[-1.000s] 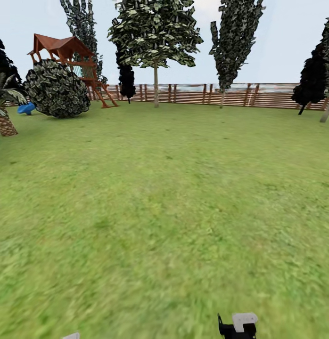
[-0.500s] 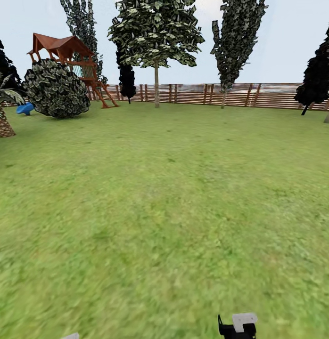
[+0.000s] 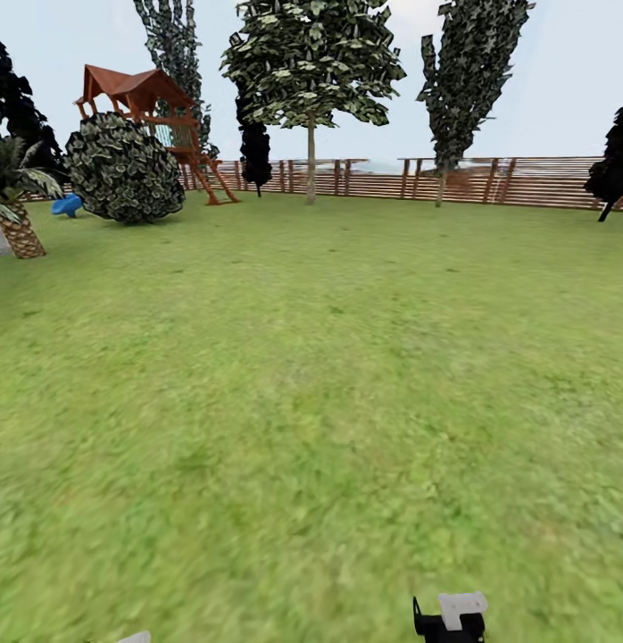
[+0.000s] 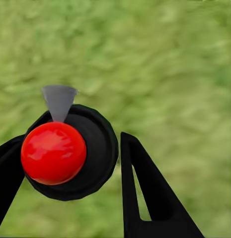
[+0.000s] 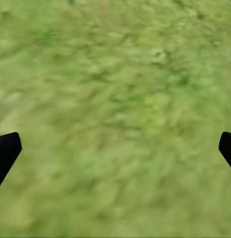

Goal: In the garden, pick up the pesticide atomizer on the floor and spray pesticide onto both trees until each tree trunk is fully covered.

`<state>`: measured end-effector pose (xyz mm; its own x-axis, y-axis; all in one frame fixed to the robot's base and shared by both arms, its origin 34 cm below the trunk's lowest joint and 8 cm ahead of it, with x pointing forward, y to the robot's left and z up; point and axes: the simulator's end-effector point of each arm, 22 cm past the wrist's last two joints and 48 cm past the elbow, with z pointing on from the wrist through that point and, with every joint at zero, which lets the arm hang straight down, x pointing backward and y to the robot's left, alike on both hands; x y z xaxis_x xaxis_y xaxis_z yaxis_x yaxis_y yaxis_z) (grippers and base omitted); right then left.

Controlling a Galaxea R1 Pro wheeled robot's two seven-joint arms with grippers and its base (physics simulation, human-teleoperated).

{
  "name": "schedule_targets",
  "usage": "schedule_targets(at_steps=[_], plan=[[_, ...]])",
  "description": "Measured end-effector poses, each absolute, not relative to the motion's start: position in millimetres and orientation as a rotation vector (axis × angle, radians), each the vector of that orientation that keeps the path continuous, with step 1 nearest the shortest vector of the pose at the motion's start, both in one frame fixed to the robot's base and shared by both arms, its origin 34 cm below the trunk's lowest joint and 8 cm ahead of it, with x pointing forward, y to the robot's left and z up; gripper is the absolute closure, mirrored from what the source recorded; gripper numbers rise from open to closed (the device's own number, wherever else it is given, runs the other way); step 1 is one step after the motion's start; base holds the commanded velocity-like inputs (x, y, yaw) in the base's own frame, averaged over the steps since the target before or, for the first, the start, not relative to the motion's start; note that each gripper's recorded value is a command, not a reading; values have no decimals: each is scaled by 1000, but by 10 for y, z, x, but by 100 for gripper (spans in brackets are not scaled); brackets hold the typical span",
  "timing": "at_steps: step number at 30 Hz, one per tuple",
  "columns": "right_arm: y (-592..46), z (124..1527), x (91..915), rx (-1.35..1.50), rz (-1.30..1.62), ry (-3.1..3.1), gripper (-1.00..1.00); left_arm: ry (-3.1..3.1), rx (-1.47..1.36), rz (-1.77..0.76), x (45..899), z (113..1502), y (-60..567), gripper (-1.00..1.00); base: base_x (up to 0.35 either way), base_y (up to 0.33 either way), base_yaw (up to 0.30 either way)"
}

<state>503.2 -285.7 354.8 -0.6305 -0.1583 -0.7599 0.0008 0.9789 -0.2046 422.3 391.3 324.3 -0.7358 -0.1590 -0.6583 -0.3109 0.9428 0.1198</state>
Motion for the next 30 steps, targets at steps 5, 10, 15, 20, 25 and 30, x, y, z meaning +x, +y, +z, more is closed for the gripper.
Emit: schedule_targets(at_steps=[5, 10, 15, 20, 25, 30], plan=[[-2858, 3549, 5031, -109, -232, 2243, -100, 2405, -330, 288, 4231, 3246, 3903, 100, 183, -5, 36], [-2857, 3548, 5028, -110, -232, 2244, -100, 2406, -332, 291, 4224, 3246, 3914, 100, 330, 0, 2], [-2852, 3546, 5026, -113, -230, 2244, -100, 2406, -333, 293, 4222, 3247, 3923, 100, 338, 0, 0], [-2863, 3547, 5026, -116, -233, 2244, -100, 2407, -333, 295, 4216, 3246, 3933, 100, 339, 0, 0], [-2856, 3547, 5026, -114, -232, 2244, -100, 2409, -333, 294, 4209, 3241, 3924, 100, 339, 0, 0], [-2856, 3547, 5027, -113, -232, 2244, -100, 2409, -333, 296, 4206, 3240, 3928, 100, 339, 0, 0]])
